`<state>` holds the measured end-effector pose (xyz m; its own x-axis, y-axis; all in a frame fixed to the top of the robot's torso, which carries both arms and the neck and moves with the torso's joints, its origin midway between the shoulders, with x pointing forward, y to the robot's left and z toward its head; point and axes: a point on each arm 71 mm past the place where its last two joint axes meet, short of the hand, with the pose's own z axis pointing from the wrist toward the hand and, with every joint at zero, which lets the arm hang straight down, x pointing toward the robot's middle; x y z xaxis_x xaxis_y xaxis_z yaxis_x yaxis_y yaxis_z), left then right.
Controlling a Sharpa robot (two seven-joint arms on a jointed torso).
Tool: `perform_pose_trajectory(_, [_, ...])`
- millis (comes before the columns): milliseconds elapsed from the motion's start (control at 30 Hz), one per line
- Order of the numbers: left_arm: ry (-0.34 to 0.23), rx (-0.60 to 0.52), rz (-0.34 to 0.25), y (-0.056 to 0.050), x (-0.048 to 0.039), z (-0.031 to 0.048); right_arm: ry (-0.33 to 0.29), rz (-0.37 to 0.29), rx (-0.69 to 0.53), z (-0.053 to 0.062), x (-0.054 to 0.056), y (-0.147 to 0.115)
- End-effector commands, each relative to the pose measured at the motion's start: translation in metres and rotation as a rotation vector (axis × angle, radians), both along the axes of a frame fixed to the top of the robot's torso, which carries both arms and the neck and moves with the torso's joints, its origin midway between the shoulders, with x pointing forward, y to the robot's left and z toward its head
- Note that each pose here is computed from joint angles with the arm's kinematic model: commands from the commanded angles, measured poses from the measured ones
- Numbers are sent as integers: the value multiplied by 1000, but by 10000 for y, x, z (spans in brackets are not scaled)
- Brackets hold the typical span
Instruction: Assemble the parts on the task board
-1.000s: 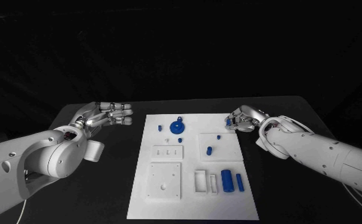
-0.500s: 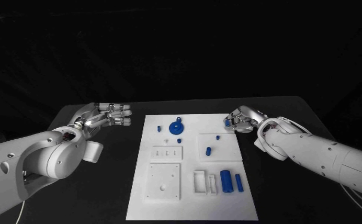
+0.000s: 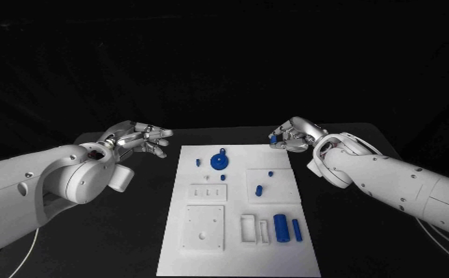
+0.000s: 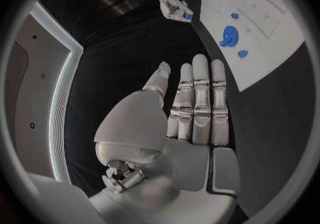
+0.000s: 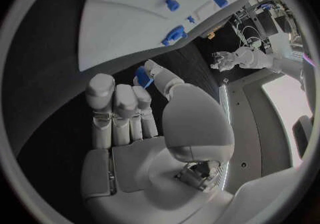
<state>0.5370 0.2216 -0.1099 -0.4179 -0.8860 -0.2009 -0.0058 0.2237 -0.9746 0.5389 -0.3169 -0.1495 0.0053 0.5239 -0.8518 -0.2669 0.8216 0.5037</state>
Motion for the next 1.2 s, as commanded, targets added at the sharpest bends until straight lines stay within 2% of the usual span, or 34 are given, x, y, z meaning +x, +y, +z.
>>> perform_pose_trajectory(33, [71, 118, -85, -129, 9, -28, 4, 22, -23, 76, 18, 212])
perform_pose_trajectory(267, [112, 167, -88, -345, 80, -23, 5, 79, -35, 181, 42, 672])
perform_pose_trajectory(467, [153, 204, -100, -533, 102, -53, 35, 131, -58, 173, 37, 1067])
perform_pose_trajectory(633, [169, 223, -106, -646, 111, -71, 45, 165, -80, 159, 2, 1320])
perform_pose_trajectory(933, [176, 246, -102, -816, 117, -85, 40, 204, -118, 128, -50, 1646])
perform_pose_trajectory(1200, [182, 260, -118, -916, 89, -95, 46, 203, -129, 107, -72, 1774])
